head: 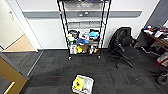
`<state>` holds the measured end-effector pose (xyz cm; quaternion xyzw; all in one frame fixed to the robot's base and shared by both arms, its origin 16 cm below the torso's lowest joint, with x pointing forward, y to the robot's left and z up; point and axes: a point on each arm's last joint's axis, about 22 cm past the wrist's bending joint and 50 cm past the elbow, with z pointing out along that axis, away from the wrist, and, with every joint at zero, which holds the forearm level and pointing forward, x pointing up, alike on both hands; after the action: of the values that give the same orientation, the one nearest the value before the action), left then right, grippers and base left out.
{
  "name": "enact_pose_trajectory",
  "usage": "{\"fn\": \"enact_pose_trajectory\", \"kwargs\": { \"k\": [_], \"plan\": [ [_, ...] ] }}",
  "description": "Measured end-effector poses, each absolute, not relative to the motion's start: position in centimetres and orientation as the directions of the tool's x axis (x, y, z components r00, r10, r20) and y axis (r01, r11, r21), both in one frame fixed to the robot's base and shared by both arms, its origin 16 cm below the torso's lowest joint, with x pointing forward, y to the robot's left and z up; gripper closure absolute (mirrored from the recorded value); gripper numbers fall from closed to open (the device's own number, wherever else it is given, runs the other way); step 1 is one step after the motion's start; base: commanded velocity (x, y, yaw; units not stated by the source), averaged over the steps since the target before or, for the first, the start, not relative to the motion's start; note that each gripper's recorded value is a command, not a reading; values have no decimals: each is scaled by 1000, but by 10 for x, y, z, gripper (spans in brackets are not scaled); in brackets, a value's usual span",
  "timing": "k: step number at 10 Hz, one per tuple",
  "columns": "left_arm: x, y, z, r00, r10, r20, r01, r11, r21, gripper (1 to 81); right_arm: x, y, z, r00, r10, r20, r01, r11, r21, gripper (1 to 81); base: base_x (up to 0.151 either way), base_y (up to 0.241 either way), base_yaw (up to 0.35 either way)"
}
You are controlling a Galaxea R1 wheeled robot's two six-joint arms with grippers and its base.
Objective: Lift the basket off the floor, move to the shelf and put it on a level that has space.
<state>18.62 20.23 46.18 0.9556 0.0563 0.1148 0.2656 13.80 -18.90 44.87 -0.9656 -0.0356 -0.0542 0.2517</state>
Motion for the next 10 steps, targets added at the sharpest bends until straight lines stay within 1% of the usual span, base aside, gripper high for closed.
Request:
{"fn": "enact_pose_trajectory", "kwargs": {
  "k": [2, 5, 8, 10],
  "plan": [
    [172, 202, 460, 972, 167, 168, 57, -853, 520, 10, 127, -189, 448, 993, 44, 107, 90, -870, -484, 10, 114, 0, 0],
    [184, 201, 461, 968, 170, 183, 51, -851, 522, 10, 136, -189, 448, 992, 42, 118, 94, -871, -483, 10, 114, 0, 0],
    [172, 200, 460, 972, 167, 166, 58, -851, 521, 10, 126, -189, 448, 994, 43, 105, 89, -870, -484, 10, 114, 0, 0],
    [180, 201, 461, 970, 169, 177, 53, -851, 522, 10, 129, -189, 448, 993, 42, 110, 90, -871, -484, 10, 114, 0, 0]
  ]
}}
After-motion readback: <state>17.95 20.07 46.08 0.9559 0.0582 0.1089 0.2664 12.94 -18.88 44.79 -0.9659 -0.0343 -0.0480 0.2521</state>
